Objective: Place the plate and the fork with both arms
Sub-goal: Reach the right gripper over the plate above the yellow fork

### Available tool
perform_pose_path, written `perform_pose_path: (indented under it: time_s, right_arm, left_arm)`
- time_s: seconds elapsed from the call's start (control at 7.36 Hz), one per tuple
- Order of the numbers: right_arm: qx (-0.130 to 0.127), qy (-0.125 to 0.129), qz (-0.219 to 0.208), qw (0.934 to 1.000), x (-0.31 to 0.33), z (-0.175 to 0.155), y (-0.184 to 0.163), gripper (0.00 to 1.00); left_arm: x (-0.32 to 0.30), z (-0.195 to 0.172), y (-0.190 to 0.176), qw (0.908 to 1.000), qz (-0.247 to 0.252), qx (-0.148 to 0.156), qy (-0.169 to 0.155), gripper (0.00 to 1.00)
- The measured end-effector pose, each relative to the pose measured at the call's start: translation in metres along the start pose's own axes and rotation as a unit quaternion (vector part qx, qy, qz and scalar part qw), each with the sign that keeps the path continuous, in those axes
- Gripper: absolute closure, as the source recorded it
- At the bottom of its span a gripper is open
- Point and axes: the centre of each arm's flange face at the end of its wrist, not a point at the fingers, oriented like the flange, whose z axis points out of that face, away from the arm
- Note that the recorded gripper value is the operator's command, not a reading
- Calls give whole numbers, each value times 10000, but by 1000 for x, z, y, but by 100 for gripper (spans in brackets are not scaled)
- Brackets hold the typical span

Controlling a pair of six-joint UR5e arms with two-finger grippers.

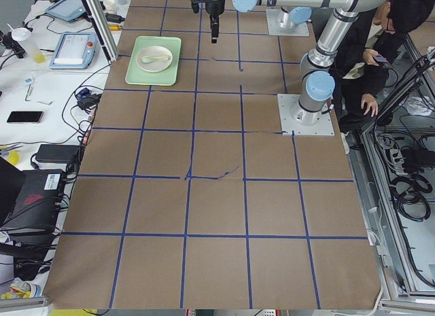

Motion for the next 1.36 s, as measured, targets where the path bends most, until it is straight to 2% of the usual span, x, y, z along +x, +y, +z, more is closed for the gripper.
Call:
perform_pose_path:
  time_s: [0.41,0.54,0.81,1.09,1.22,1.36]
  right_arm:
    - [50,-22,-110,9999,-24,27,-92,0]
    - [169,-55,-98,9998,-33,45,-122,0]
    - [490,-142,-108,9986,-75,109,-170,0]
    - [532,-160,-306,9980,-126,167,-208,0]
    - [489,-164,-385,9979,-146,196,-223,9]
    - [457,-172,-398,9980,-163,219,-231,34]
  left_arm:
    - [0,2,0,10000,3,-19,-6,0]
    - [0,3,0,10000,6,-29,-8,0]
    - [0,6,-1,10000,5,-71,-14,0]
    - [1,11,-3,9999,3,-121,-20,0]
    - [1,13,-4,9999,2,-142,-26,0]
    - [1,15,-5,9999,3,-164,-35,0]
